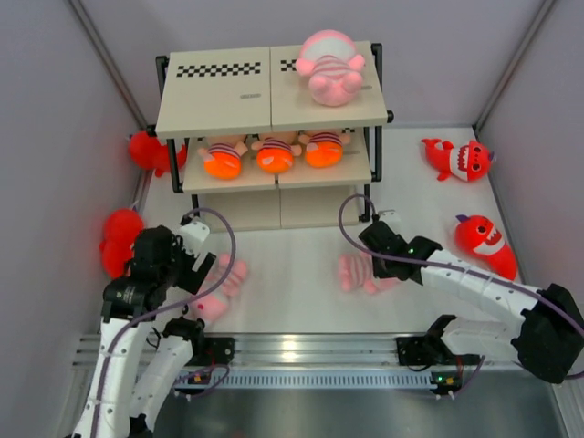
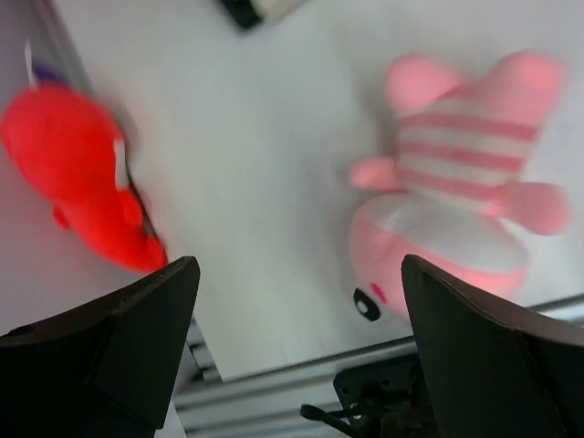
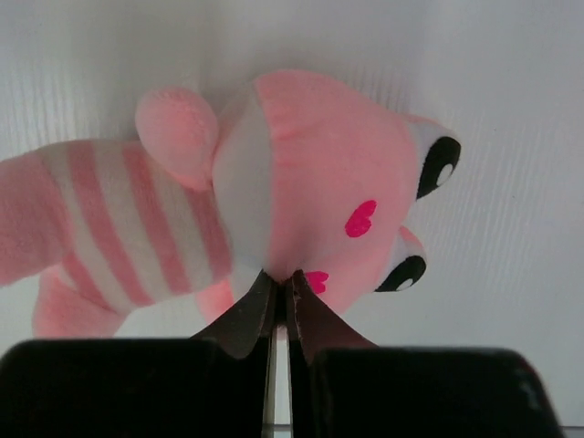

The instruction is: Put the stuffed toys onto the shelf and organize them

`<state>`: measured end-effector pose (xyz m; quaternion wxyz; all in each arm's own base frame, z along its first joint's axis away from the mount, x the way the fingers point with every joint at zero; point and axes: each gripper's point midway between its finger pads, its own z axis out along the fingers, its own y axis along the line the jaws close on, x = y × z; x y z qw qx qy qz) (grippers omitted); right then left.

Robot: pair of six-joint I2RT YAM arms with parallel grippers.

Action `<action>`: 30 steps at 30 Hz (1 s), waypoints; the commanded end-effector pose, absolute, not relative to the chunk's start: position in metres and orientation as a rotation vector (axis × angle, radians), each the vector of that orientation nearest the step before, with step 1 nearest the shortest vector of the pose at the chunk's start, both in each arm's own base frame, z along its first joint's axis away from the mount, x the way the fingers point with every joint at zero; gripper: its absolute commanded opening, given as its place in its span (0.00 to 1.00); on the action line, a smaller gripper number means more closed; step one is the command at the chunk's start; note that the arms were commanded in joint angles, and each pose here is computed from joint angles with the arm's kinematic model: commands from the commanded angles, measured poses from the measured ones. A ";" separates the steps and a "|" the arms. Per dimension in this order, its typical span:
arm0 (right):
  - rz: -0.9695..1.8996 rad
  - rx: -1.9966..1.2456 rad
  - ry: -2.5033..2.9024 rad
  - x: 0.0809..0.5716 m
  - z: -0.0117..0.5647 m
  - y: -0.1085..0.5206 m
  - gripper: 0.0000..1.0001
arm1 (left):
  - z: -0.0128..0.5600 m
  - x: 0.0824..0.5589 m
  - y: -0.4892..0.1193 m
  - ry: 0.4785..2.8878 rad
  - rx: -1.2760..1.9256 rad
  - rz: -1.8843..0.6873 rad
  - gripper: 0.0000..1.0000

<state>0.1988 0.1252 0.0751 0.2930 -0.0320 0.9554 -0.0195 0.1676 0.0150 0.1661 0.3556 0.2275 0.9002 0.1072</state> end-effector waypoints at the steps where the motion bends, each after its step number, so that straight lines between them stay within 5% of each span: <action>1: 0.046 -0.245 2.525 0.208 0.086 0.146 0.00 | 0.212 0.152 -0.052 2.133 0.918 -0.141 0.98; 8: 0.306 -0.770 2.259 0.176 0.182 0.227 0.00 | 0.285 0.145 -0.097 1.812 1.148 -0.342 0.98; 14: 0.541 -0.882 2.023 0.167 0.304 0.299 0.00 | 0.325 0.127 -0.133 1.614 1.293 -0.585 0.98; 29: 0.698 -1.037 1.841 0.165 0.390 0.394 0.00 | 0.377 0.140 -0.142 1.483 1.349 -0.545 0.98; 30: 0.720 -1.040 1.829 0.163 0.393 0.396 0.00 | 0.377 0.142 -0.141 1.482 1.354 -0.531 0.84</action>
